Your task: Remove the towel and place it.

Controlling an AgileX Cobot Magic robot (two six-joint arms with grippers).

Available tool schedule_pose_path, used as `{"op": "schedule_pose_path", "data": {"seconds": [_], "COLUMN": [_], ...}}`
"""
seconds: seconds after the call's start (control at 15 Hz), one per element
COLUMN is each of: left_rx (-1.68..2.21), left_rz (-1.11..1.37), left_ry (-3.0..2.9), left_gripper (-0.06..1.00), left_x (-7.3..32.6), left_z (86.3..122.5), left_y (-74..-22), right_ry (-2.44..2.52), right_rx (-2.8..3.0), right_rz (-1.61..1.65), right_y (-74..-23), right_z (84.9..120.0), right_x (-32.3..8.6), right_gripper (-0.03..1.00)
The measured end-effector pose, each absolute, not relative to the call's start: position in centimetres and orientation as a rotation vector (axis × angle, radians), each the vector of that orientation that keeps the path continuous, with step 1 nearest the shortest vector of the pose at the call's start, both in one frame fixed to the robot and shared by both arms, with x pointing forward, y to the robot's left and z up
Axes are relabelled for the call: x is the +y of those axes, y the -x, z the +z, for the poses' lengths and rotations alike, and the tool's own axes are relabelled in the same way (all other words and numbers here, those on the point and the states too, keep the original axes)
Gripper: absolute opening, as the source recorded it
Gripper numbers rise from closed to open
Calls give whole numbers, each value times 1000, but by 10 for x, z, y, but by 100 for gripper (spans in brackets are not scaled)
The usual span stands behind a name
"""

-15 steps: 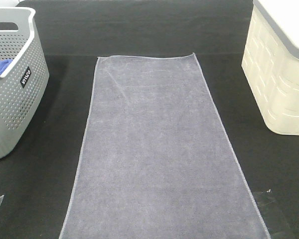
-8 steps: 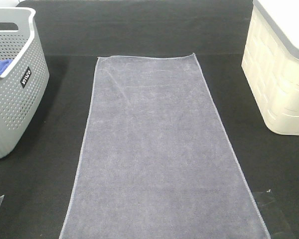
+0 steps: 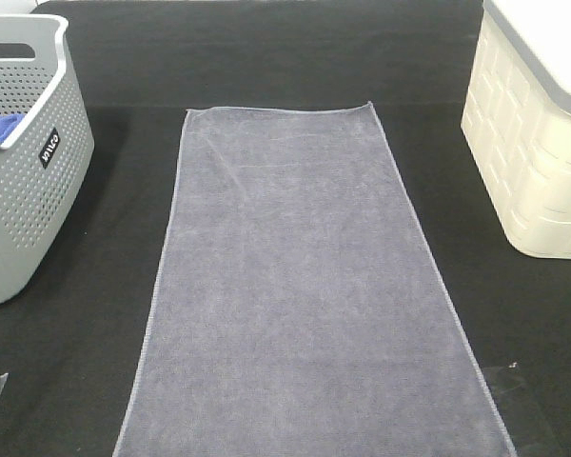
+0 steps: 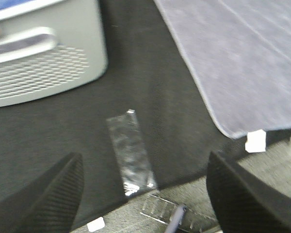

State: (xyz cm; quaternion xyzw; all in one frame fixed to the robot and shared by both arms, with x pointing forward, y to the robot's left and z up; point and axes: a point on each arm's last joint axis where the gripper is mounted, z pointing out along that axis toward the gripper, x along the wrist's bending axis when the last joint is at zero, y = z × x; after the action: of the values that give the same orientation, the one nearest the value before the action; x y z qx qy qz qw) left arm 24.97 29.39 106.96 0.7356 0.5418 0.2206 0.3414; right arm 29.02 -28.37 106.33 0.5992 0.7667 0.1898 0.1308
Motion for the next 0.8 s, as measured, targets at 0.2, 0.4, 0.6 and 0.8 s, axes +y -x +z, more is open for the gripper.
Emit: {"op": "schedule_pose_path", "data": {"seconds": [0.2,0.4,0.6,0.8], "left_rx": [1343,1304,1277,1276], "left_rz": [542,572,586,587], "left_ry": [-1955,-1929,-1917,-1914], "left_gripper": [68,68,68,68], "left_x": [288,287,285,284], "left_z": [1059,1059,1054,1054], "left_y": [-253,-257,-262,-262], "right_ry": [-1700,-1624,-1580,-1558], "right_rx": [2179,2083,2050,2055], "right_rz": [623,751,817,826], "right_y": [-268,-258,-262,-262], "right_z": [1050,1050,1044,1044], "right_x": [-288,-290,-289,-288], "right_gripper": [87,87,87,87]}}
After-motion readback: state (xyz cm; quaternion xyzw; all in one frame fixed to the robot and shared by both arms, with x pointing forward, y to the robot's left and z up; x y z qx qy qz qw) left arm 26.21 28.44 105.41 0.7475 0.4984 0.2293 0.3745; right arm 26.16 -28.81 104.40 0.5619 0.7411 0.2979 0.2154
